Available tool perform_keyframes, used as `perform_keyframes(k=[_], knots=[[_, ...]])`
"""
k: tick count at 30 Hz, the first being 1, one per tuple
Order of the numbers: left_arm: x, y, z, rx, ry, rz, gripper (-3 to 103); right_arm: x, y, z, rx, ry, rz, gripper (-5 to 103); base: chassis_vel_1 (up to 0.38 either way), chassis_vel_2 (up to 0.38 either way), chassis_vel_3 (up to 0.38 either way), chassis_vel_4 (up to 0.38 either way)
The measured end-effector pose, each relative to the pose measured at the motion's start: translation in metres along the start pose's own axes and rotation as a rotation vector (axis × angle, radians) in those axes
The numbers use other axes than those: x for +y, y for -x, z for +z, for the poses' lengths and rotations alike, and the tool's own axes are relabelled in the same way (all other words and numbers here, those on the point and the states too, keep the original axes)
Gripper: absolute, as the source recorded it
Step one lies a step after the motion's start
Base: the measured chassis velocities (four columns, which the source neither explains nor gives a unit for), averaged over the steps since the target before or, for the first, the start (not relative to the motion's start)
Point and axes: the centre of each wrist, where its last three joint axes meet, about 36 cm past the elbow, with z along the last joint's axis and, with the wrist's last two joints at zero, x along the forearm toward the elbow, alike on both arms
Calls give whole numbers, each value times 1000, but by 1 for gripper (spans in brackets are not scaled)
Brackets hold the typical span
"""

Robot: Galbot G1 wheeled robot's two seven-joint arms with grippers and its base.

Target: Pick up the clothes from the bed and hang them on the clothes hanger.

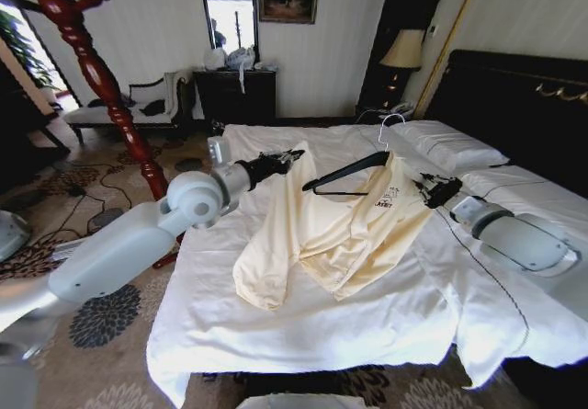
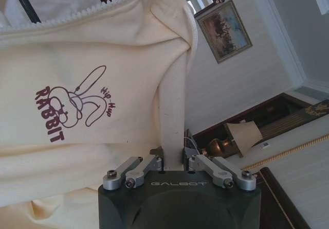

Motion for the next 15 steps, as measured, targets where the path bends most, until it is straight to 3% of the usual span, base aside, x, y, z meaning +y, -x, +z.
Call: perform_keyframes(k=[5, 9, 15], knots=[[-27, 31, -4, 6, 65, 64, 1, 3, -2, -2, 5, 15, -8, 18, 0, 0, 0, 0], [-42, 50, -3, 23, 113, 72, 1, 7, -3, -1, 13, 30, -13, 18, 0, 0, 0, 0], [-67, 66, -6, 50, 134, 96, 1, 10, -5, -3, 21, 62, -23, 18, 0, 0, 0, 0]])
